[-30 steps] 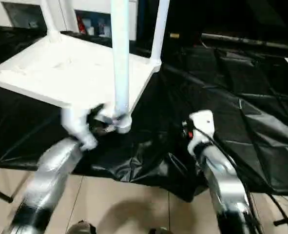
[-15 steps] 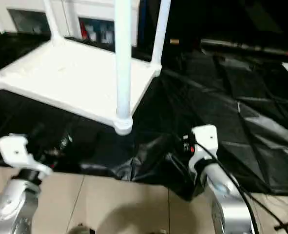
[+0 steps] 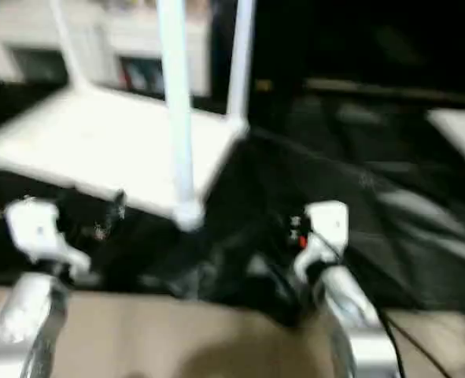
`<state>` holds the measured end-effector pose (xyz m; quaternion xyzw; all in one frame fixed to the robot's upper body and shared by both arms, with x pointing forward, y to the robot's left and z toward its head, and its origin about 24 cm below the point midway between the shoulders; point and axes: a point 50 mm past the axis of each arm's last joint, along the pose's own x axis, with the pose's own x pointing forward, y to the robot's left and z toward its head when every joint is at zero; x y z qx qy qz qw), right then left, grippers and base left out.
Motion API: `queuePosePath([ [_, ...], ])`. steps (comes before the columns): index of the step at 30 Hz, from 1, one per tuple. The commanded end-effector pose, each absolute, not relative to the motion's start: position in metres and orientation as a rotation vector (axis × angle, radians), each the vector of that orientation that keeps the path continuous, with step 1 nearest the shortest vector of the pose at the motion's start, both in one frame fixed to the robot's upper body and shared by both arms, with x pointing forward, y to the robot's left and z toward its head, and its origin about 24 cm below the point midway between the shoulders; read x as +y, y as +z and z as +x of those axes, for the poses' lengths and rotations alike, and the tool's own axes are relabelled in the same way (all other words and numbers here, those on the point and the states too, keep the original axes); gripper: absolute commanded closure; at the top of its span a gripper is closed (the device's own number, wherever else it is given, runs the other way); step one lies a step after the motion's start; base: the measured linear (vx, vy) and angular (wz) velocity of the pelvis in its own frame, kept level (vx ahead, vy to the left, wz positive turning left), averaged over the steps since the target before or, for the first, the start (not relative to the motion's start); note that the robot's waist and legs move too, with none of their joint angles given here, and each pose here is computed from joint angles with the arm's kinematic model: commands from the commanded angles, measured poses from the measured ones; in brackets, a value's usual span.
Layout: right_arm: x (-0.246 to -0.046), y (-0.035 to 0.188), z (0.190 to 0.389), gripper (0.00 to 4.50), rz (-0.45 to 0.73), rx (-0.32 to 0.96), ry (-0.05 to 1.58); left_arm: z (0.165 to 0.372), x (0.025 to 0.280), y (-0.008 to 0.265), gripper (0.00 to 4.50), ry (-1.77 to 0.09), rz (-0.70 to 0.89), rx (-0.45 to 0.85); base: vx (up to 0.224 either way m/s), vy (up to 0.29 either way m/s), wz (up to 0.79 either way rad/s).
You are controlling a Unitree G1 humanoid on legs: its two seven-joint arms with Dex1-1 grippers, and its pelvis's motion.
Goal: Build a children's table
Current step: Rotate table base
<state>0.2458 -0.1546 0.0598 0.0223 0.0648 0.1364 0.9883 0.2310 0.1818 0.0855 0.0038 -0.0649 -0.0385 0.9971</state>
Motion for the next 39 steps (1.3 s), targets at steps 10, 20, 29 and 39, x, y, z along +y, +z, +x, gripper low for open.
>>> queuePosePath([
  [10,-0.158,0.062,0.251,1.48,-0.009,0.12,0.284,0.235,0.184,0.081,0.04,-0.068,-0.011,-0.098,0.227,0.002,0.03],
  [20,-0.167,0.062,0.255,1.48,-0.042,0.113,0.295,0.23,0.183,0.067,0.04,-0.159,-0.024,-0.035,0.077,-0.005,-0.09],
  [29,-0.169,0.062,0.255,1.48,-0.046,0.139,0.475,0.232,0.21,0.071,0.04,-0.507,0.05,0.043,-0.04,-0.019,0.12],
  [39,-0.18,0.064,0.254,1.48,-0.166,0.205,0.816,0.246,0.207,0.065,0.04,-1.193,0.462,0.396,-0.016,-0.006,0.03],
])
